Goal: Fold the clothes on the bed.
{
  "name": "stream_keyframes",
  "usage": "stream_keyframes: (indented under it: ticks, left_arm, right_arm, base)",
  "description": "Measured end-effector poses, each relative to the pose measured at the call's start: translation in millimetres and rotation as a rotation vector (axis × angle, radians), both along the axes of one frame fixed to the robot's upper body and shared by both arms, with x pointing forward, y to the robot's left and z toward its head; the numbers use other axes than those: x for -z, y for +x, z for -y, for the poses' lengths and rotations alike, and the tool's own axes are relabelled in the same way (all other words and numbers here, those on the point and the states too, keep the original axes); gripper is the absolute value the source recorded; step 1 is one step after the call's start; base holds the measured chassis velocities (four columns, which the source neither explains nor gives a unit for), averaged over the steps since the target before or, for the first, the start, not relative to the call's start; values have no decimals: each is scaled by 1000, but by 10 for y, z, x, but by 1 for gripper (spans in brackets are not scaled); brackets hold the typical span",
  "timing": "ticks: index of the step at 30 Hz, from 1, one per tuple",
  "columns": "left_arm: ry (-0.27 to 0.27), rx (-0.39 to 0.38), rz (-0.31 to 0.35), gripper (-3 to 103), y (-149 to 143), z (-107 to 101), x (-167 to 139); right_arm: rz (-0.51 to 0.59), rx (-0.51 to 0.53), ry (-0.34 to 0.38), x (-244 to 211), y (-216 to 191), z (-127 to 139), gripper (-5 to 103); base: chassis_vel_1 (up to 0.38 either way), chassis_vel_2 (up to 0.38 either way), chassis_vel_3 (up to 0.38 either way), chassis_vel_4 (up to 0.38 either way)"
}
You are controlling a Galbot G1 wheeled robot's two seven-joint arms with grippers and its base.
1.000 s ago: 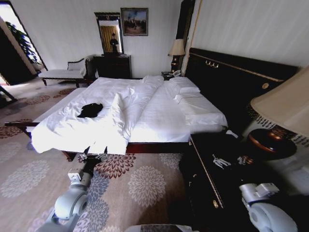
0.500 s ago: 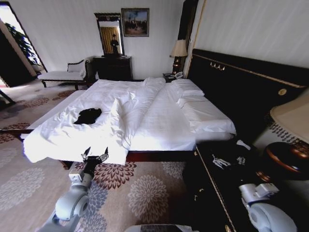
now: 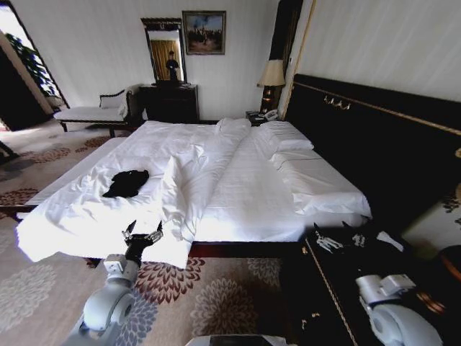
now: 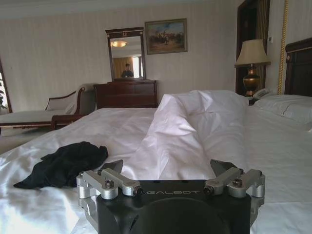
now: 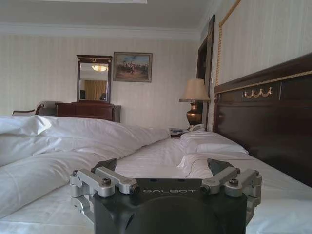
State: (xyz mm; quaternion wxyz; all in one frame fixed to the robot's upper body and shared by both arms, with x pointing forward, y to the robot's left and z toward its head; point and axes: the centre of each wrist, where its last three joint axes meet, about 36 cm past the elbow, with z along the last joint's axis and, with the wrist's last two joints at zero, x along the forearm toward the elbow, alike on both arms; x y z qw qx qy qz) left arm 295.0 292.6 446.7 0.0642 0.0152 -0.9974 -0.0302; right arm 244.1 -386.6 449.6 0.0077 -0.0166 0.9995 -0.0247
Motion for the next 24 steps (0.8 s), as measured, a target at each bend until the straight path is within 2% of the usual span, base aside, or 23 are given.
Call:
stream_keyframes:
  ticks: [24]
  left_arm:
    - [-2, -2, 8, 100, 1, -1, -19]
  right_arm:
    - [-7, 0, 4, 16, 2, -30, 100]
  base:
    - [-213, 217, 211, -214]
